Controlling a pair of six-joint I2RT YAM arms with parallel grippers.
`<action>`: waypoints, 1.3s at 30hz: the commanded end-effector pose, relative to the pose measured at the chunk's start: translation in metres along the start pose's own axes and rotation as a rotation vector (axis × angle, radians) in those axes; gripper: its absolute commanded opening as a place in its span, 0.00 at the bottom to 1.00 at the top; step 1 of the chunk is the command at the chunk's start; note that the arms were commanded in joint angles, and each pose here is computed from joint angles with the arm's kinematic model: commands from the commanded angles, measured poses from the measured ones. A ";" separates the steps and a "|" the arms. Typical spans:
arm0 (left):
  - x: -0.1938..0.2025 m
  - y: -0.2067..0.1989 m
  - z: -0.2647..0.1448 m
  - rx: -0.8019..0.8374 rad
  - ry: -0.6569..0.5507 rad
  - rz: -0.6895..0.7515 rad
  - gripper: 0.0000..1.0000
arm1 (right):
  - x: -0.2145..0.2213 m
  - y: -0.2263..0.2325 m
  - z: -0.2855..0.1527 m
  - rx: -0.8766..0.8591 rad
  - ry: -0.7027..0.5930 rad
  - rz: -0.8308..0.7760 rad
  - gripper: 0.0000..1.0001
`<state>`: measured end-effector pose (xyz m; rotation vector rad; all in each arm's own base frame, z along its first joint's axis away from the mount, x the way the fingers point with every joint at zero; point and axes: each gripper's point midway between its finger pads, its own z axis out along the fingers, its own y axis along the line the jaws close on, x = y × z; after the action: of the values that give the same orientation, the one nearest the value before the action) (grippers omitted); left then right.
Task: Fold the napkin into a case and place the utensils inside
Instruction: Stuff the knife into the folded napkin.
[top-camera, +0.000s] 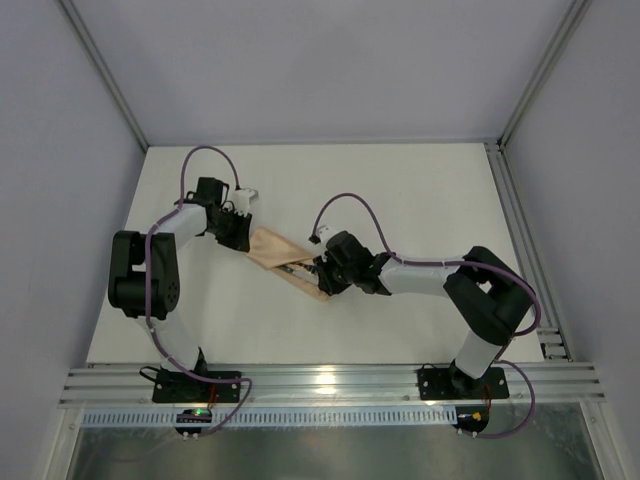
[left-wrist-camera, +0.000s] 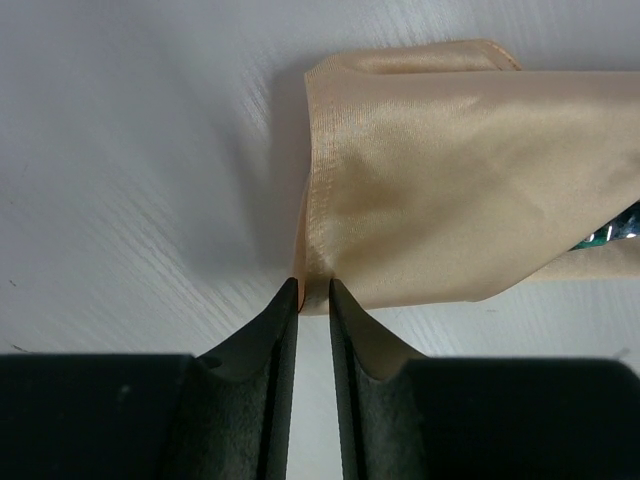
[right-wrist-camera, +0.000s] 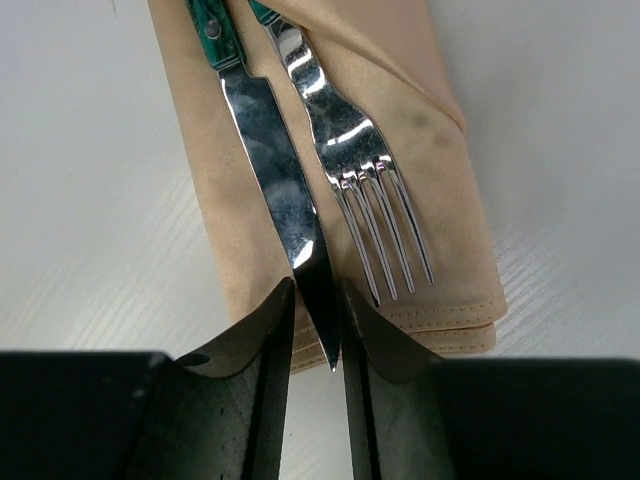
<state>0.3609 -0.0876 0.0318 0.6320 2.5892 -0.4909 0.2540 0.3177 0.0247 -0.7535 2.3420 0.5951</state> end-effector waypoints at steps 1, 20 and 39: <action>-0.009 0.002 -0.001 0.008 -0.033 0.019 0.19 | -0.003 0.000 -0.003 0.033 0.025 -0.079 0.29; -0.009 -0.001 -0.002 0.023 -0.034 0.025 0.04 | 0.006 0.001 0.002 0.106 0.084 -0.189 0.24; -0.011 -0.002 -0.004 0.031 -0.042 0.066 0.00 | -0.038 0.023 0.016 0.047 -0.003 -0.173 0.16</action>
<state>0.3608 -0.0896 0.0324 0.6743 2.5689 -0.5058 0.2610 0.3379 0.0253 -0.9355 2.3053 0.4155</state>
